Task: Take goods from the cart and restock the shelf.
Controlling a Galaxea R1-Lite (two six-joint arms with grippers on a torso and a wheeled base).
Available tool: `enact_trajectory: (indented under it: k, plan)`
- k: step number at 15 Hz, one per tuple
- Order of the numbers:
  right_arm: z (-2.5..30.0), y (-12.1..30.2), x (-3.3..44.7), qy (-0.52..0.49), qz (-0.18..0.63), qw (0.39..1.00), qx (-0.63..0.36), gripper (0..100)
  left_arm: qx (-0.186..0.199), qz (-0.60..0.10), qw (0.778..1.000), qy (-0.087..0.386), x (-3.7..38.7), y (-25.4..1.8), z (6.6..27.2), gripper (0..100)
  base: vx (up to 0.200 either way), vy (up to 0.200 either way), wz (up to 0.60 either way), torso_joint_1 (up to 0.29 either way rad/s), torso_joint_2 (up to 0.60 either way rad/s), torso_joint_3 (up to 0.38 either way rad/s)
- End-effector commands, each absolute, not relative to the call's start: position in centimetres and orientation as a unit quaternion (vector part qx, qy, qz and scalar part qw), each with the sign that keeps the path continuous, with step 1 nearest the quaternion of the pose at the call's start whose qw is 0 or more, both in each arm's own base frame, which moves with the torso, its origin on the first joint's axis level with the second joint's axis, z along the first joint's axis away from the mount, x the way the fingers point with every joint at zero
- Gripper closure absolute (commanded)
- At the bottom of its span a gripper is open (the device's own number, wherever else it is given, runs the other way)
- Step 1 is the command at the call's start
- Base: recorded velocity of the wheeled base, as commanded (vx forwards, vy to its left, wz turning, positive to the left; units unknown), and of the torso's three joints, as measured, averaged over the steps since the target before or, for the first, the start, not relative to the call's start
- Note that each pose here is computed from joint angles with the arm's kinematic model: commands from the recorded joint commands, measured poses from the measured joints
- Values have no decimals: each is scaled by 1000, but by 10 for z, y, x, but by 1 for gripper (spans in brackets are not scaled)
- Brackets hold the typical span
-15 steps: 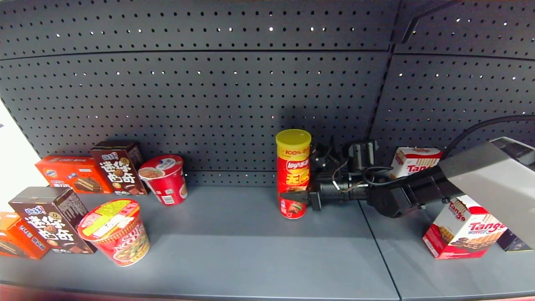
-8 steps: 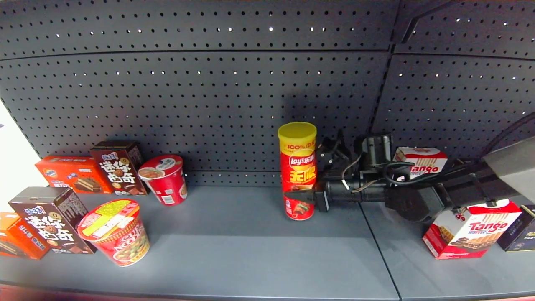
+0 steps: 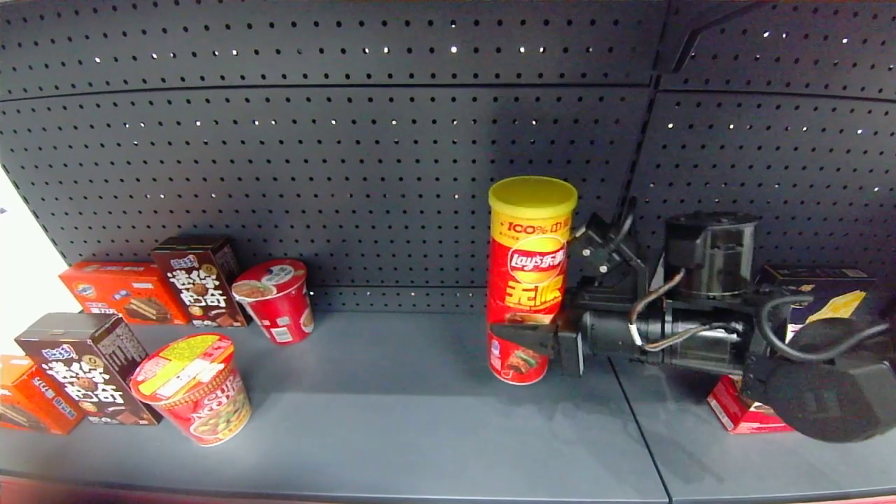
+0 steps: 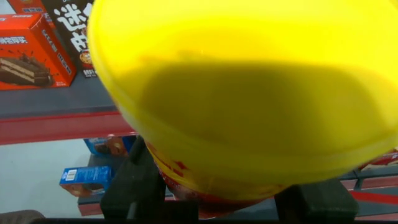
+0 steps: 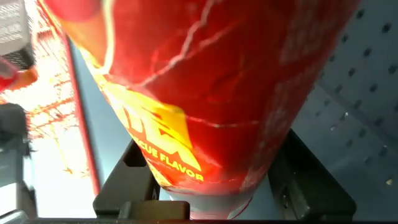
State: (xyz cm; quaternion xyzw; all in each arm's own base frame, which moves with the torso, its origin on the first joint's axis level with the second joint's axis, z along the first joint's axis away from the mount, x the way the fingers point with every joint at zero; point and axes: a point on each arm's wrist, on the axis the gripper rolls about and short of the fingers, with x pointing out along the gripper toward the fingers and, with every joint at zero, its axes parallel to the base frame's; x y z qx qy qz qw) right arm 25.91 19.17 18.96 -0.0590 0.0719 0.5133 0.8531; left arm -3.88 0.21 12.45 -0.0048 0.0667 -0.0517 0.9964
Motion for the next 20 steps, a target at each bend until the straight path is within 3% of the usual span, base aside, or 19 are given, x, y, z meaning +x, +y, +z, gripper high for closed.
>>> enact_trajectory:
  k: [1,6,20]
  plan:
    - [182,176,233,50,513,855,-49,100,-5,-50,997,65,-39,2,126,100,0,0,0,0,0,0]
    - [149,163,215,54,513,856,-44,100,-4,-26,998,64,-40,3,127,100,0,0,0,0,0,0]
    - [106,178,220,98,525,844,-39,100,-4,-19,998,64,-40,3,127,100,0,0,0,0,0,0]
